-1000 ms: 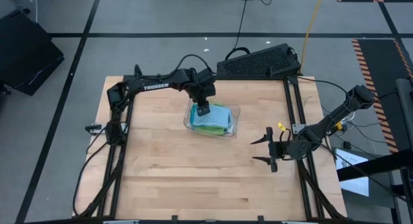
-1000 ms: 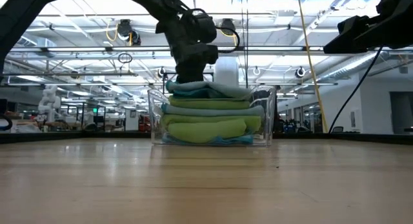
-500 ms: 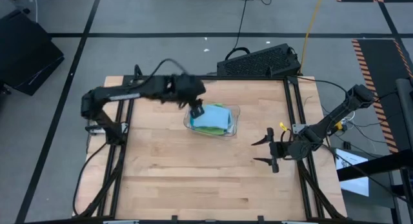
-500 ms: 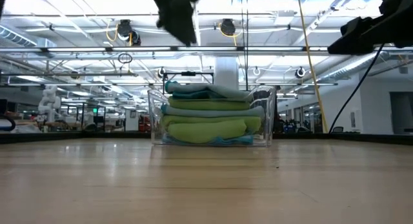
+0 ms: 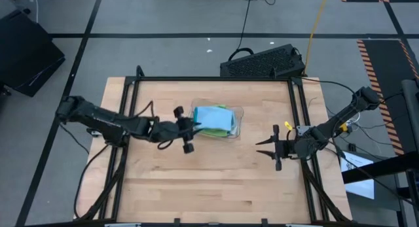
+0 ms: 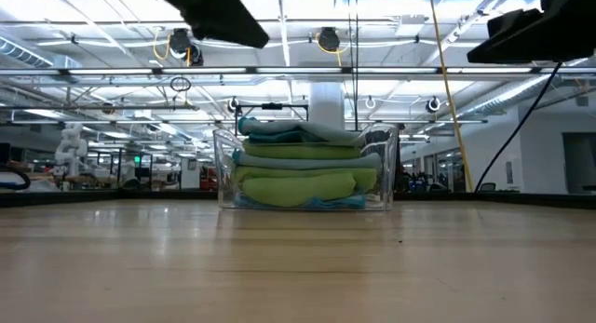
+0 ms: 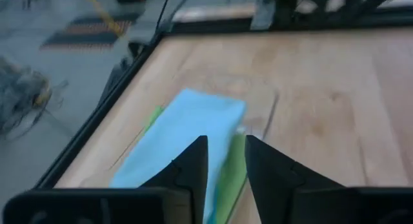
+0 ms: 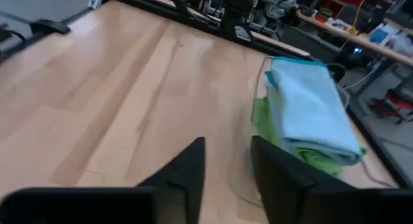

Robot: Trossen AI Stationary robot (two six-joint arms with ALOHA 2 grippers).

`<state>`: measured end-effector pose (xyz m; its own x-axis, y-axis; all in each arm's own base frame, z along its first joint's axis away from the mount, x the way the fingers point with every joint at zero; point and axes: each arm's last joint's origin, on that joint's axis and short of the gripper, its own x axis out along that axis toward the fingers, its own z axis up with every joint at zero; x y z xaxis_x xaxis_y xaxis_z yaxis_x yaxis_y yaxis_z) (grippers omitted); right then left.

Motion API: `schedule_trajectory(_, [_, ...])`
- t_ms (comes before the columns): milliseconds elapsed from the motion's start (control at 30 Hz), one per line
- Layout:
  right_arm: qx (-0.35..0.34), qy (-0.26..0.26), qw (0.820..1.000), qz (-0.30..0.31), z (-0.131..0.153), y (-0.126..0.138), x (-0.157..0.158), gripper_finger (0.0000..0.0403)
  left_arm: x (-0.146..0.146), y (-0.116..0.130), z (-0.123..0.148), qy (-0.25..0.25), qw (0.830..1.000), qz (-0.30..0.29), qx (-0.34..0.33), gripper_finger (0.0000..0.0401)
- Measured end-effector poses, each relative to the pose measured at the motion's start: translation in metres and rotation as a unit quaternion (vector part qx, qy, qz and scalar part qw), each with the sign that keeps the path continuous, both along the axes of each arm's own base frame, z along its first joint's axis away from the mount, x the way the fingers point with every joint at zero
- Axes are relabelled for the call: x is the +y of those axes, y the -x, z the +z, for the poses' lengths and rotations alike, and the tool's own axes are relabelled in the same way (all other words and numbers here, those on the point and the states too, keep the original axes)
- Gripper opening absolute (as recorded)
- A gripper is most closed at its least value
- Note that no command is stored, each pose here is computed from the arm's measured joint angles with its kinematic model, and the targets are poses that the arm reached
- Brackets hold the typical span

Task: Fold microfiber towels
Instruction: Return to Home Position

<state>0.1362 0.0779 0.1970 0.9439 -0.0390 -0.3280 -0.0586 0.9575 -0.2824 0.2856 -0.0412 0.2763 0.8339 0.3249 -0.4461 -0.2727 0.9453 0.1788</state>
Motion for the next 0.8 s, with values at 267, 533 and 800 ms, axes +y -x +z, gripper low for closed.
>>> schedule_trajectory(267, [-0.018, 0.003, 0.997, 0.072, 0.012, 0.005, -0.014, 0.0010, 0.006, 0.028, -0.053, -0.021, 0.997, -0.040, -0.066, 0.0097])
schedule_trajectory(533, [-0.038, -0.023, 0.997, 0.064, -0.002, 0.017, -0.028, 0.0005, 0.008, 0.070, -0.087, 0.004, 0.987, -0.060, -0.147, 0.0097])
schedule_trajectory(800, [-0.057, -0.019, 0.997, 0.041, -0.018, 0.024, -0.039, 0.0001, 0.015, 0.109, -0.104, 0.037, 0.976, -0.098, -0.191, 0.0097])
